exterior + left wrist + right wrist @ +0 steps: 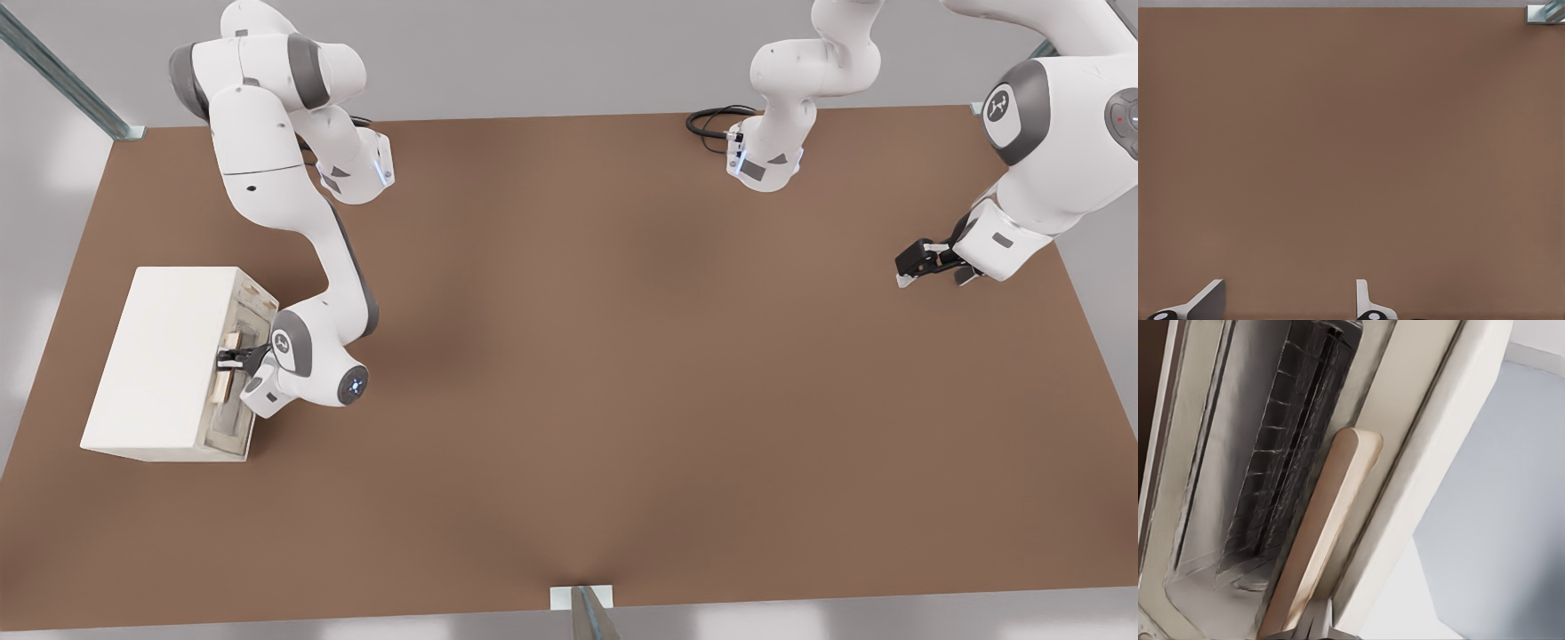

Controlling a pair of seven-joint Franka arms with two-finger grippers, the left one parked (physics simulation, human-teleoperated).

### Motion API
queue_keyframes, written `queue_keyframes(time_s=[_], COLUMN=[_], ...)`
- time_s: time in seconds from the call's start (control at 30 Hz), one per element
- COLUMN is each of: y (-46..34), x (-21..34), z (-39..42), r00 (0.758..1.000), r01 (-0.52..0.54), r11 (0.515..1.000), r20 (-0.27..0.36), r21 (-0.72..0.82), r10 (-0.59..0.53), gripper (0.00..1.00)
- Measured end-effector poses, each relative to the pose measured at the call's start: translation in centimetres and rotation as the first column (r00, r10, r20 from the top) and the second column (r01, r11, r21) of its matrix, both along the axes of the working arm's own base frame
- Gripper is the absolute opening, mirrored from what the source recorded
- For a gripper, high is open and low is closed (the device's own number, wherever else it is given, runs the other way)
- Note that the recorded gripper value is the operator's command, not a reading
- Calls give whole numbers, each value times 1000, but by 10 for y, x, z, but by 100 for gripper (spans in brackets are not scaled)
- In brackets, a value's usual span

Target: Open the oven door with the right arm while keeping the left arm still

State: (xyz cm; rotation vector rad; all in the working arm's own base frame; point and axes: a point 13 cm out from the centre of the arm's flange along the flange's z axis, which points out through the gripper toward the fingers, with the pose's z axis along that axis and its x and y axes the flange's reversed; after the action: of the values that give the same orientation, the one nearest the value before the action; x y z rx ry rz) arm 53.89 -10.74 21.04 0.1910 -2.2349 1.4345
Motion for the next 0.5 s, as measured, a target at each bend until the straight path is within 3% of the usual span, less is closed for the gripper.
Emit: queue_keyframes(time_s=[0.5], y=[4], x=[3], z=[-3], r00=[999], r01=[-9], r11=[999], r20=[41], r21=[-33], r10=[11], gripper=[0])
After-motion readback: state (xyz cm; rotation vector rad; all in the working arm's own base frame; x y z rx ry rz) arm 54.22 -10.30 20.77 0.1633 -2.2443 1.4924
